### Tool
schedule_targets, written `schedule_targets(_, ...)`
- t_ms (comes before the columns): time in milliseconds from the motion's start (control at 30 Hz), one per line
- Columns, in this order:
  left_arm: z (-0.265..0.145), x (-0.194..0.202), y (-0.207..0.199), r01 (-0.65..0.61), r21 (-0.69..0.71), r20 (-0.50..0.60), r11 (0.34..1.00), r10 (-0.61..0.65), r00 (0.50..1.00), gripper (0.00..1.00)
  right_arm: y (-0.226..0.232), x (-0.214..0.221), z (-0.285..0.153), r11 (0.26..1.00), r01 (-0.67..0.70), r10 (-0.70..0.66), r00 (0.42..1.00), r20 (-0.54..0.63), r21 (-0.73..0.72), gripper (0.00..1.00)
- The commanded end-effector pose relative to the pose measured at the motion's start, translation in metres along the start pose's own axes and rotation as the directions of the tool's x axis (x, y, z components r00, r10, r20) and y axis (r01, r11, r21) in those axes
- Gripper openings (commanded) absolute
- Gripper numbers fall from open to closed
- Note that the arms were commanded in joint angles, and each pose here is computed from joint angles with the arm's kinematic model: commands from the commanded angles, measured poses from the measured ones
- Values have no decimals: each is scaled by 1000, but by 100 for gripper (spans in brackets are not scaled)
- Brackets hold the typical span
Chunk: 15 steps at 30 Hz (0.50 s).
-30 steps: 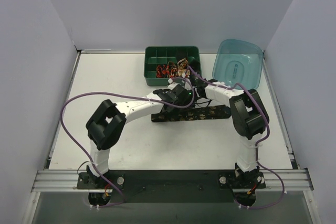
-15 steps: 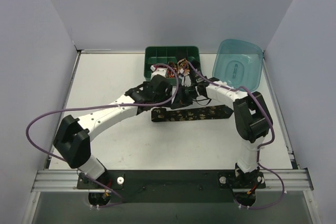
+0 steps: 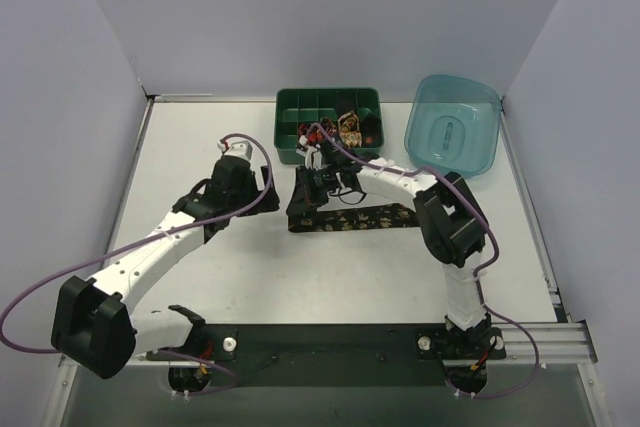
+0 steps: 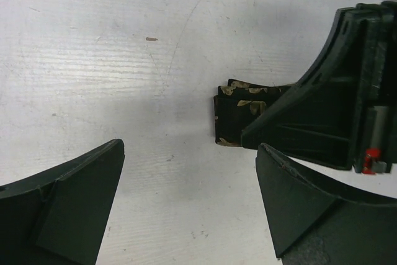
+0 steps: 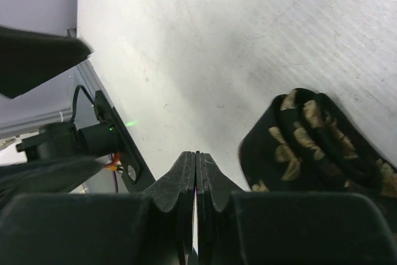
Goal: Roll the ties
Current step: Roll the tie at the center of the board.
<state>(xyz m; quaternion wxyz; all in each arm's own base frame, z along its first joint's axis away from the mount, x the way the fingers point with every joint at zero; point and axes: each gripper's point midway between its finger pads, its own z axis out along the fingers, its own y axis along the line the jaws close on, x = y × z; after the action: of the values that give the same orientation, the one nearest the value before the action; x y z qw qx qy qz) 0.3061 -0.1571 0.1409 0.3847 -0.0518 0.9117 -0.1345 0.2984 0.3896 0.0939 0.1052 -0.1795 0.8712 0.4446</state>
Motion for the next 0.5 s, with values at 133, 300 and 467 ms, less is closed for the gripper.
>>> schedule_targets(133, 3, -3, -1, 20, 57, 23, 998, -21, 1000, 97, -23, -17, 12, 997, -59, 61, 997, 36, -55, 0)
schedule_targets(300, 8, 3, 0, 25, 59, 7, 998, -26, 1000, 97, -48, -6, 17, 981, -176, 179, 984, 25, -85, 0)
schedule_targets(467, 11, 5, 0, 23, 57, 0, 998, -23, 1000, 97, -60, -1, 25, 972, -204, 210, 977, 40, -117, 0)
